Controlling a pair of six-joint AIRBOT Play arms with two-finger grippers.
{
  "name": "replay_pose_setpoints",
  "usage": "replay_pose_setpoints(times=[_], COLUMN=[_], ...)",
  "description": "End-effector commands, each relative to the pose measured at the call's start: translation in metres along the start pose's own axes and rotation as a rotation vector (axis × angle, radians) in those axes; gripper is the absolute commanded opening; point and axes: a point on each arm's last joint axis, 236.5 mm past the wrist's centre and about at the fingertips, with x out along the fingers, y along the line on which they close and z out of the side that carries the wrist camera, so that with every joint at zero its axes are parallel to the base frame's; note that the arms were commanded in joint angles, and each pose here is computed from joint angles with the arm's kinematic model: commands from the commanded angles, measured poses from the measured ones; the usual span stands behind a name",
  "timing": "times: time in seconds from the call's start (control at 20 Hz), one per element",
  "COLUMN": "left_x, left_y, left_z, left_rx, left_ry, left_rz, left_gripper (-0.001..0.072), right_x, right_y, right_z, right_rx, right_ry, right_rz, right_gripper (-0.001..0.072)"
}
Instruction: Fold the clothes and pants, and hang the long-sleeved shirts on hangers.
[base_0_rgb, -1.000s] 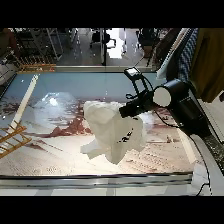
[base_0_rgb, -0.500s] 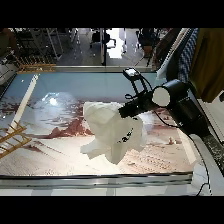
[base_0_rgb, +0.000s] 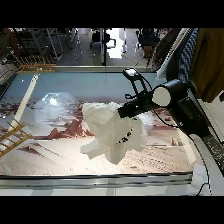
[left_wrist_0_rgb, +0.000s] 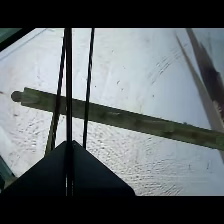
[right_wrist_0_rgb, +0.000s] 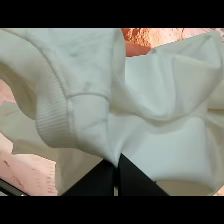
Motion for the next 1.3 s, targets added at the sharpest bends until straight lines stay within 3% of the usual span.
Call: replay_pose_setpoints(times=[0.0,0.1,0.2,0.35,0.55,0.65,0.8,0.95,1.25], left_x=[-0.047,-0.091,-0.133,-0.194,-0.302,-0.341,-0.394,-0.429,-0.424], left_y=[-0.011,-0.030,-0.067,-0.172,-0.296,-0.319,-0.337,-0.345,-0.352], left_z=[0.038,0.064,0.077,0.074,-0.015,-0.077,-0.140,-0.168,-0.117], left_rx=[0.030,0.013,-0.030,0.059,0.502,0.756,0.947,1.003,0.831], left_ry=[-0.155,-0.284,-0.361,-0.416,-0.374,-0.319,-0.257,-0.233,-0.388], left_rz=[-0.013,-0.064,-0.208,-0.637,-1.290,-1.524,-1.800,-1.945,-1.862], left_gripper=[0.0017,0.0016,0.0017,0.0016,0.0016,0.0016,0.0016,0.0016,0.0015], right_x=[0.000,0.000,0.000,-0.001,-0.001,-0.001,-0.003,-0.005,0.000], right_y=[0.005,0.006,0.007,0.007,-0.004,-0.019,-0.035,-0.043,-0.070], right_z=[-0.001,-0.001,-0.003,-0.008,-0.006,-0.003,0.009,0.021,0.033], right_rx=[0.004,0.004,0.005,0.005,-0.004,-0.015,-0.030,-0.012,0.067], right_ry=[0.004,0.006,0.012,0.033,0.027,0.011,-0.036,-0.089,-0.131], right_rz=[0.022,0.022,0.027,0.027,-0.018,-0.081,-0.148,-0.179,-0.227], right_gripper=[0.0018,0.0018,0.0018,0.0018,0.0017,0.0017,0.0017,0.0016,0.0016])
